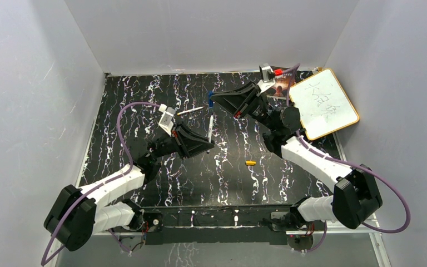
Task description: Insert the pens into the pen caps
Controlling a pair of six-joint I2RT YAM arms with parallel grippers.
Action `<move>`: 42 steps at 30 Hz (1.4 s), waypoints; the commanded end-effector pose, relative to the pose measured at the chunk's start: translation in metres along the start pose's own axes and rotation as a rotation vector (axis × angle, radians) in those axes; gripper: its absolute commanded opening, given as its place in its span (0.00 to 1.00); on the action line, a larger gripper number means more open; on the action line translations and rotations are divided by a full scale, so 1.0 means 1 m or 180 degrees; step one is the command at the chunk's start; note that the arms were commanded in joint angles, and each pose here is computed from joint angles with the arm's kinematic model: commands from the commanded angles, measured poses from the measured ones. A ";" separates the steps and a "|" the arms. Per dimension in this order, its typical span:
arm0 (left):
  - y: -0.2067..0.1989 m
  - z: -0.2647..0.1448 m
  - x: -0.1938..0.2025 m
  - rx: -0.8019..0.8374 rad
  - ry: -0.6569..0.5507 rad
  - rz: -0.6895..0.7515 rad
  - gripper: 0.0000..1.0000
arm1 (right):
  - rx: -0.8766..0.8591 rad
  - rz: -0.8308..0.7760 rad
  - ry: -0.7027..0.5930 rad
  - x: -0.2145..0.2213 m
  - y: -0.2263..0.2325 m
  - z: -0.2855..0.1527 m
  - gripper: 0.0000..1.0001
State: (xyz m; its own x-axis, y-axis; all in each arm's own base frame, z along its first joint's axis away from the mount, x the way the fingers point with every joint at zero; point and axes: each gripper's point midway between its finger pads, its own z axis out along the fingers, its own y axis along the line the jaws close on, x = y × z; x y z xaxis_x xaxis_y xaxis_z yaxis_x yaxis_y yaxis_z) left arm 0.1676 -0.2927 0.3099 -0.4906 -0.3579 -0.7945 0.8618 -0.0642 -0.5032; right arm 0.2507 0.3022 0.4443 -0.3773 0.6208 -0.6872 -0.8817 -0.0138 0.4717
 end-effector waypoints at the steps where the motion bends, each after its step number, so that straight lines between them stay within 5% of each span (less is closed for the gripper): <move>1: -0.020 0.005 -0.024 0.0145 -0.0161 0.0344 0.00 | -0.0285 -0.0143 -0.0106 -0.016 0.035 0.001 0.00; 42: -0.025 0.008 -0.031 0.0161 -0.0161 0.0441 0.00 | -0.0196 -0.0066 0.0019 0.001 0.023 -0.003 0.00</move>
State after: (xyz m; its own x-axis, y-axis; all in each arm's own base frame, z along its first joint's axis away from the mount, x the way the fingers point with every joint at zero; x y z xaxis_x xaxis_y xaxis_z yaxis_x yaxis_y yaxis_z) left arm 0.1686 -0.2913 0.3231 -0.4444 -0.3670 -0.8172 0.8858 -0.0436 -0.4620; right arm 0.2365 0.3014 0.4439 -0.3822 0.6056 -0.6979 -0.8875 -0.0301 0.4599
